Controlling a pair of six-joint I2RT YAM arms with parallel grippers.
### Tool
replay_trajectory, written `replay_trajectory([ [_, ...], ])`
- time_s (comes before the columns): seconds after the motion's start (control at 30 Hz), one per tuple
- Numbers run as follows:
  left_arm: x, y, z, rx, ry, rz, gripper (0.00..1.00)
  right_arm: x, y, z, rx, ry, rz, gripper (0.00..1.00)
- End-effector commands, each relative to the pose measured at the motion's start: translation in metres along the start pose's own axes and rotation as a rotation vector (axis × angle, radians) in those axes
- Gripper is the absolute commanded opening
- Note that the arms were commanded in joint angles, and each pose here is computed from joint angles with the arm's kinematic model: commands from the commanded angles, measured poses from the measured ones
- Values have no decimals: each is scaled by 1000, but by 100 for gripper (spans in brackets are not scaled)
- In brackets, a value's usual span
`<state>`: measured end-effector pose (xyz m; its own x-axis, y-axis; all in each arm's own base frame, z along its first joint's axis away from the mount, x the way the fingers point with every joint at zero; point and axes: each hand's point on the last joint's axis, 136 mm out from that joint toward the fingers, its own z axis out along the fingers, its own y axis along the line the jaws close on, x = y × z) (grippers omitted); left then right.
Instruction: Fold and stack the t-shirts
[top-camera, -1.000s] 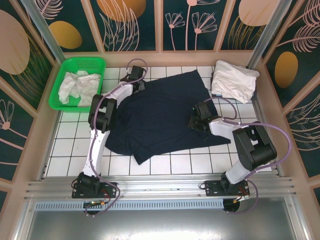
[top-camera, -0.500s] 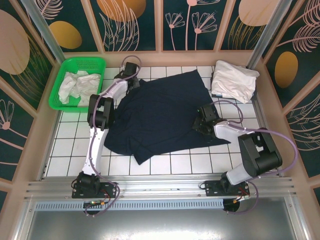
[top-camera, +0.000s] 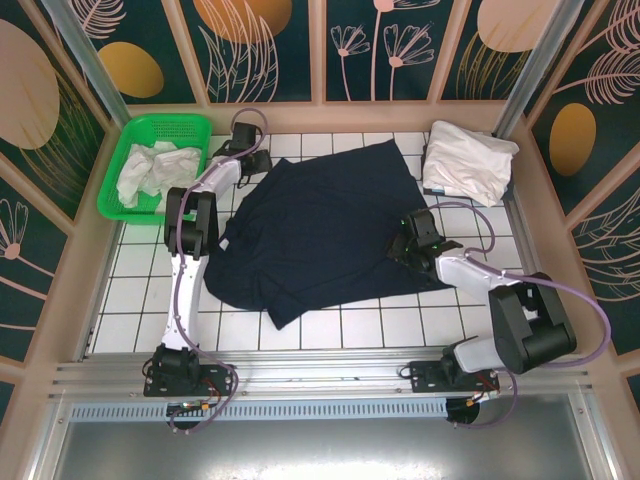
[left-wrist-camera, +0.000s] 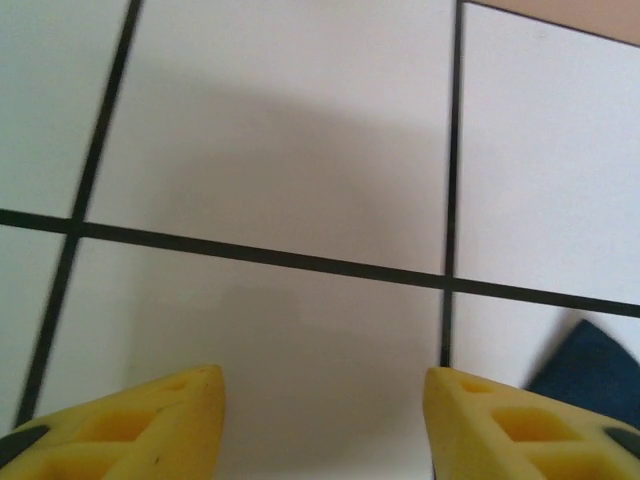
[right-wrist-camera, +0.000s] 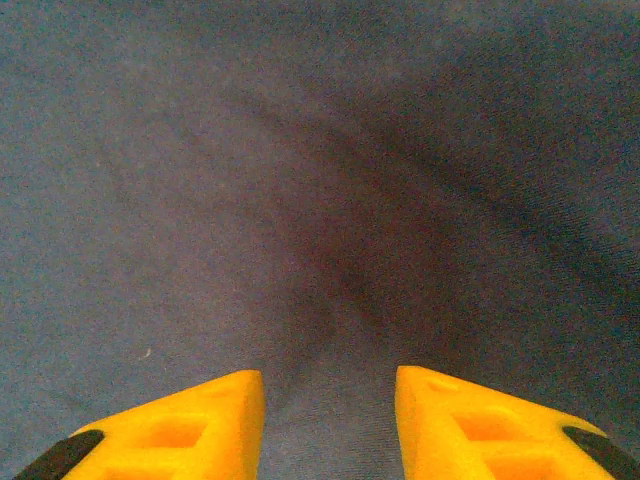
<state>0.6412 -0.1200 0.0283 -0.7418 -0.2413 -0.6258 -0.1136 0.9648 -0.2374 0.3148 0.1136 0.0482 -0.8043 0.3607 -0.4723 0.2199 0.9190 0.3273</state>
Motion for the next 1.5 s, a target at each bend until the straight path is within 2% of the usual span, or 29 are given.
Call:
replay_trajectory([
  [0.0, 0, -37, -2, 153, -1, 52, 58, 0, 8, 8, -34, 11, 19, 40],
  [0.3, 17, -60, 15, 212, 22, 121, 61, 5, 6, 19, -22, 28, 13, 39],
  [0.47, 22, -43, 23, 70, 21, 153, 54, 5, 7, 19, -22, 30, 6, 39],
  [0.67, 33, -47, 29, 44, 50, 203, 49, 5, 9, 14, -33, 33, 0, 39],
  [0.87, 36, -54, 28, 67, 53, 225, 32, 5, 9, 13, -37, 33, 5, 38],
  [1.03, 35, -53, 26, 64, 52, 251, 10, 5, 8, 10, -39, 23, 8, 38],
  [1.13, 22, -51, 19, 65, 26, 251, 0, 4, 8, 10, -38, 24, 6, 38],
  [1.47, -76, -26, -35, 49, -166, 146, 0, -2, 9, 13, -16, 13, -6, 37],
])
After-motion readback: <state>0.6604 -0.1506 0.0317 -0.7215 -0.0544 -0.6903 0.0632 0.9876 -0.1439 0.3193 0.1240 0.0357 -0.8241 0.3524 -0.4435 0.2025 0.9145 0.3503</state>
